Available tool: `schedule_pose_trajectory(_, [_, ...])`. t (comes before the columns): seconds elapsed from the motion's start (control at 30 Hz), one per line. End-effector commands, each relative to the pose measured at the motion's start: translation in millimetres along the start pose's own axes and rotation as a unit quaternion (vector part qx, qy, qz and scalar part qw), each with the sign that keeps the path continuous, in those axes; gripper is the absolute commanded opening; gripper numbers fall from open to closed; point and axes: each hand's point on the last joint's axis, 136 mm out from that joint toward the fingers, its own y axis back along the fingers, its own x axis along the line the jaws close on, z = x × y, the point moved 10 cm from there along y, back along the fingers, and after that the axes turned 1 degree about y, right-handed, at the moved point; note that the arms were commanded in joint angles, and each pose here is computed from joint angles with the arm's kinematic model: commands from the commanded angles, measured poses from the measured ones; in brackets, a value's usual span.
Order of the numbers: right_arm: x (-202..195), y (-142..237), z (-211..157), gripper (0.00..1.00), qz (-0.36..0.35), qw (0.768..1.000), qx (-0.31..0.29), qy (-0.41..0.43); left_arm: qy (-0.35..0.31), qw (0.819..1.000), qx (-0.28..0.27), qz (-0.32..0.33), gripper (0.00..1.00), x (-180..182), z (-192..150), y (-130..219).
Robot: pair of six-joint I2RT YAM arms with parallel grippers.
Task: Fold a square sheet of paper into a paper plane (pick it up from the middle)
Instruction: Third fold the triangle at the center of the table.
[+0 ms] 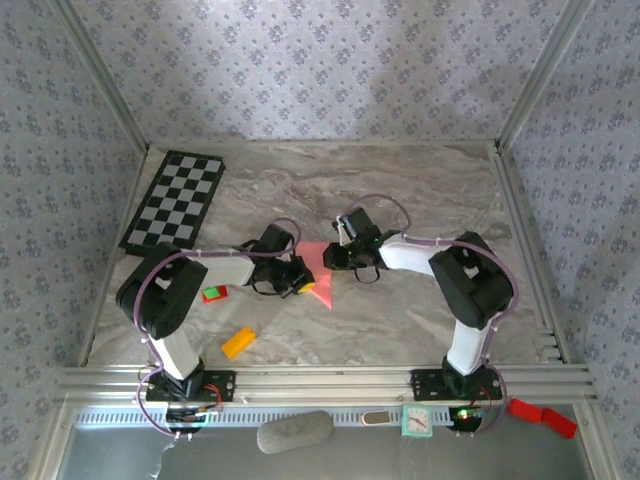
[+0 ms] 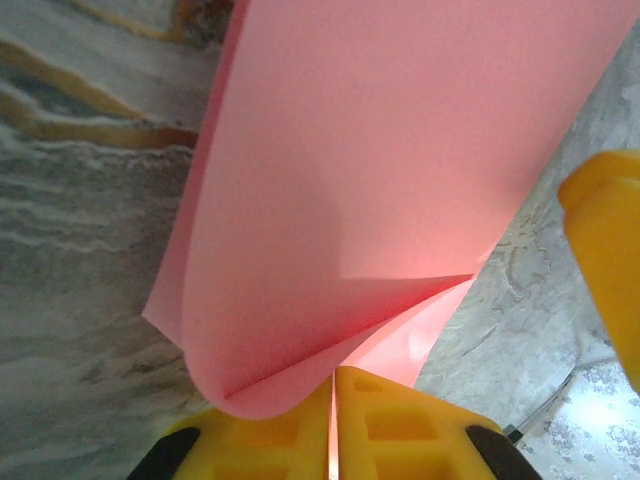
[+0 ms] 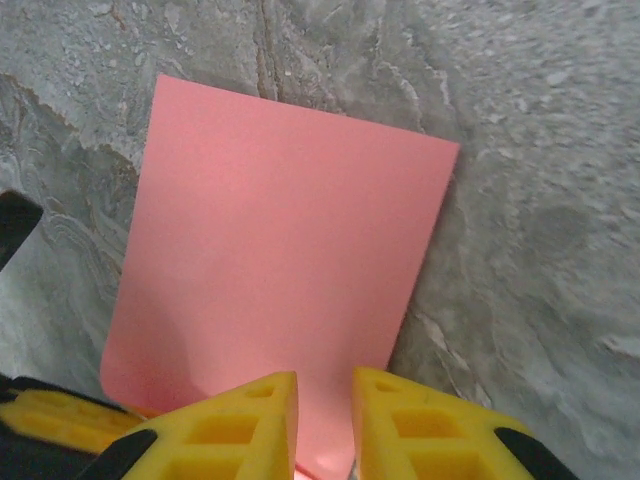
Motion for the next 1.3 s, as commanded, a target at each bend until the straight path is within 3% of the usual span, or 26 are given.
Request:
schedule_pose_trajectory(0.0, [-2,-8,3,0.22,-0.004,1.0,0.025,0.002,-0.007,1.0,0.002,0.003,0.1,-1,2,-1])
schedule_pose_trajectory(0.5, [-15,-22,-7,0.21,-0.031,0.997,0.064,-0.01,-0.036,0.999,0.002,-0.037,0.13,-17,4,3])
schedule_pose_trajectory(1.27, [-17,-25,-9,0.2,-0.033,0.997,0.074,-0.015,-0.027,1.0,0.006,-0.015,0.13,-11,9,-7])
